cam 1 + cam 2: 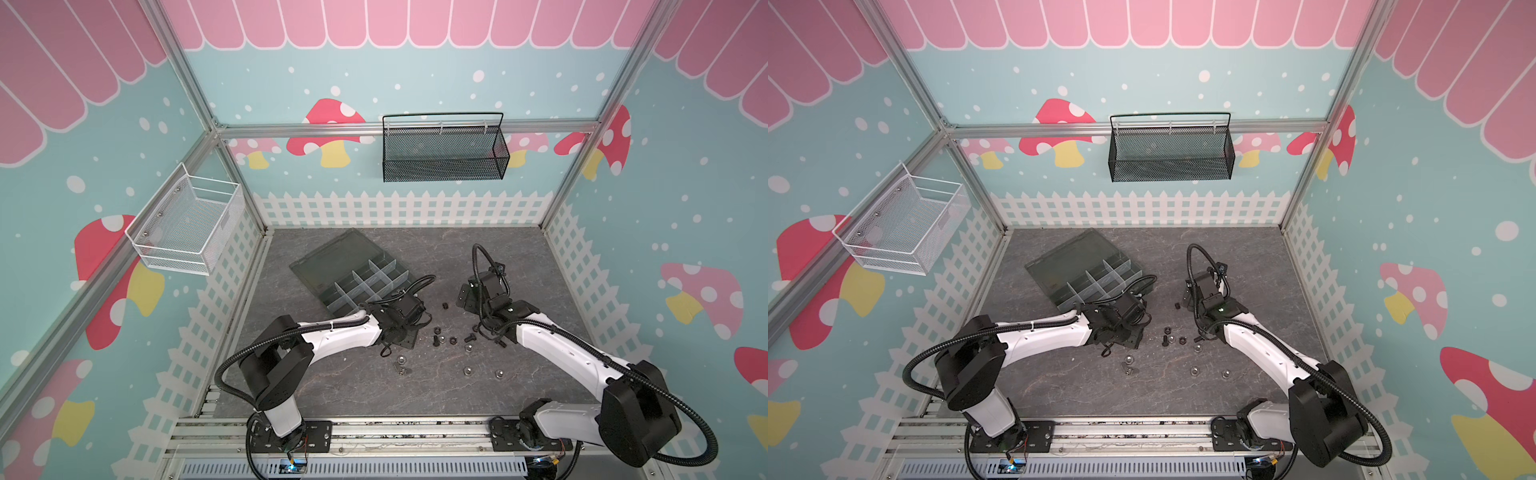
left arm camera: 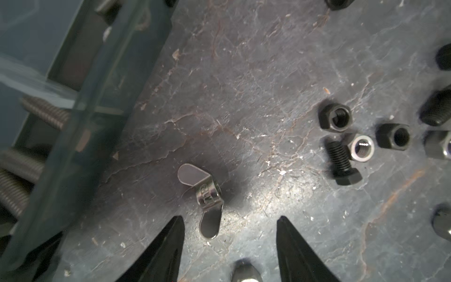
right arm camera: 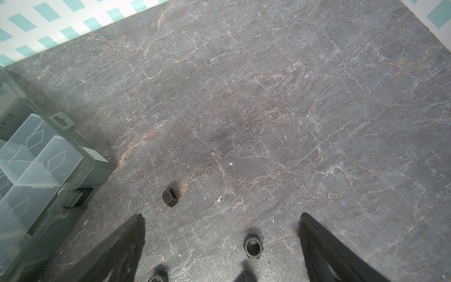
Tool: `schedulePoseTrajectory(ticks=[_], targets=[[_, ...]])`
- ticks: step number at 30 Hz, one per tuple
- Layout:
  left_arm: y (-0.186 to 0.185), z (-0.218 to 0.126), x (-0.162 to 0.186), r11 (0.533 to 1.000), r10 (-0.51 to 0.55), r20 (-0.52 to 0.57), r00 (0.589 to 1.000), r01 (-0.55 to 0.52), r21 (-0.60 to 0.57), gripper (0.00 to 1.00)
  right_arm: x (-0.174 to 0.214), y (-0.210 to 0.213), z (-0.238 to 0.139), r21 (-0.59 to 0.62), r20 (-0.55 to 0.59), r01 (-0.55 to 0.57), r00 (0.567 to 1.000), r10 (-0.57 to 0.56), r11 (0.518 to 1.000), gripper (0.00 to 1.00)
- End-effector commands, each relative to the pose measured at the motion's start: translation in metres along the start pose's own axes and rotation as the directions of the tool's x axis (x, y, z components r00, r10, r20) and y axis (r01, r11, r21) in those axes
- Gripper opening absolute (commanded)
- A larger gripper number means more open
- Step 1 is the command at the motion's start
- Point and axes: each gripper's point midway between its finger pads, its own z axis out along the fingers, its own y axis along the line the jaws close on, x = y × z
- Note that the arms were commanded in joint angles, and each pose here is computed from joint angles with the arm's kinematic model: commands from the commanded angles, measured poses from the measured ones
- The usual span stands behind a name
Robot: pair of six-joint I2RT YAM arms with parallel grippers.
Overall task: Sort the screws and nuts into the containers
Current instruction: 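Lower the open left gripper over another silver wing nut beside the organizer, then close the left gripper on the silver wing nut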
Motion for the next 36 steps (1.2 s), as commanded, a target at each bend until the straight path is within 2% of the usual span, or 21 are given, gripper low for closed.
schedulePoseTrajectory(ticks=[1, 20, 29, 36], targets=[[0.004, 0.011, 0.015, 1.000, -0.024, -0.060, 0.998, 0.023, -0.022, 0.59, 0.002, -0.005, 0.003, 0.015, -0.002, -0.024, 1.000, 0.024, 1.000, 0.99], [0.028, 0.039, 0.013, 0.994, -0.037, -0.093, 0.995, 0.027, -0.107, 0.49, 0.004, -0.005, 0.007, 0.027, -0.013, -0.006, 1.000, 0.007, 1.000, 0.99], [0.028, 0.045, 0.014, 0.994, -0.033, -0.104, 0.994, 0.021, -0.109, 0.38, 0.005, -0.004, 0.009, 0.028, -0.017, -0.005, 1.000, 0.006, 1.000, 0.99], [0.025, 0.044, 0.012, 0.996, -0.026, -0.101, 0.995, 0.017, -0.092, 0.23, 0.008, -0.003, 0.011, 0.025, -0.027, -0.006, 1.000, 0.007, 1.000, 0.99]])
